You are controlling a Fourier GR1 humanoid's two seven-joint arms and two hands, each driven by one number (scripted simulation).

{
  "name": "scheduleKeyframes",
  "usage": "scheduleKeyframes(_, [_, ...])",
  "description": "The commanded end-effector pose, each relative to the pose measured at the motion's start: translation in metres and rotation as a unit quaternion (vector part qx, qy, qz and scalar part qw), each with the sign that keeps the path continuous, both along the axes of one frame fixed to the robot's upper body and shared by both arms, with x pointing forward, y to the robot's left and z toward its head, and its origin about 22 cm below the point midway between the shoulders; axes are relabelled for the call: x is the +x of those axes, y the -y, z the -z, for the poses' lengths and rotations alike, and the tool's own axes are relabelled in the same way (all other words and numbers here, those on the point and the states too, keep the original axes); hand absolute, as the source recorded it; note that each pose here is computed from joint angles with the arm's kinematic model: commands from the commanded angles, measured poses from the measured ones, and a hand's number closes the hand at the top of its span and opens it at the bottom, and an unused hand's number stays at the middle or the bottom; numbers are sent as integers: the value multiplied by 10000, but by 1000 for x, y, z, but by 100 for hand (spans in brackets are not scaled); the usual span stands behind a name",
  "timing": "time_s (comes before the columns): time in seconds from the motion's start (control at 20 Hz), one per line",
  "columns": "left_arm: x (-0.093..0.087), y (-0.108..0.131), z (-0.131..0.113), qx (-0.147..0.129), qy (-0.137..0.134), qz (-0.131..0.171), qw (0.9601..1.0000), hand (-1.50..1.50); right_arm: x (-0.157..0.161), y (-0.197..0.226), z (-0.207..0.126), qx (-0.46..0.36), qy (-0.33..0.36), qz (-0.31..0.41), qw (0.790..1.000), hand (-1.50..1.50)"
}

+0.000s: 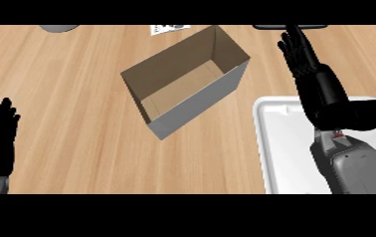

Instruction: Pick the bell pepper from the tray and place it in the cardboard box

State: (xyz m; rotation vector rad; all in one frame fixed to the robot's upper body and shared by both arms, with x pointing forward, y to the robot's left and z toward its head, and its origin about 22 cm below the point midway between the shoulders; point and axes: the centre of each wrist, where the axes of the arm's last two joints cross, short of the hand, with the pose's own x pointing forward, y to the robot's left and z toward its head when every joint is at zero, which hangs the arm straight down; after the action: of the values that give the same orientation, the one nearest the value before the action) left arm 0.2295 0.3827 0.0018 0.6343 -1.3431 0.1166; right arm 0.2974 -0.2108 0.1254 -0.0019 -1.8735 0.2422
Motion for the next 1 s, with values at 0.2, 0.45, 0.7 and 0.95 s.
scheduleKeyframes(0.2, [4, -28, -21, 1116, -90, 459, 9926, 0, -65, 124, 55, 178, -159, 863, 9960, -150])
scheduleKeyframes(0.45, [5, -1, -7, 952, -249, 664, 9929, 0, -89, 178, 72, -3387, -427, 998, 9346, -150])
scheduleKeyframes(0.7, [18, 6, -16, 864, -316, 868, 9920, 0, -133, 222, 132, -1076, 497, 1181, 9859, -150])
scheduleKeyframes(0.95, [23, 14, -9, 1000, -269, 983, 9898, 0, -155, 290, 122, -2234, 727, 1073, 9661, -150])
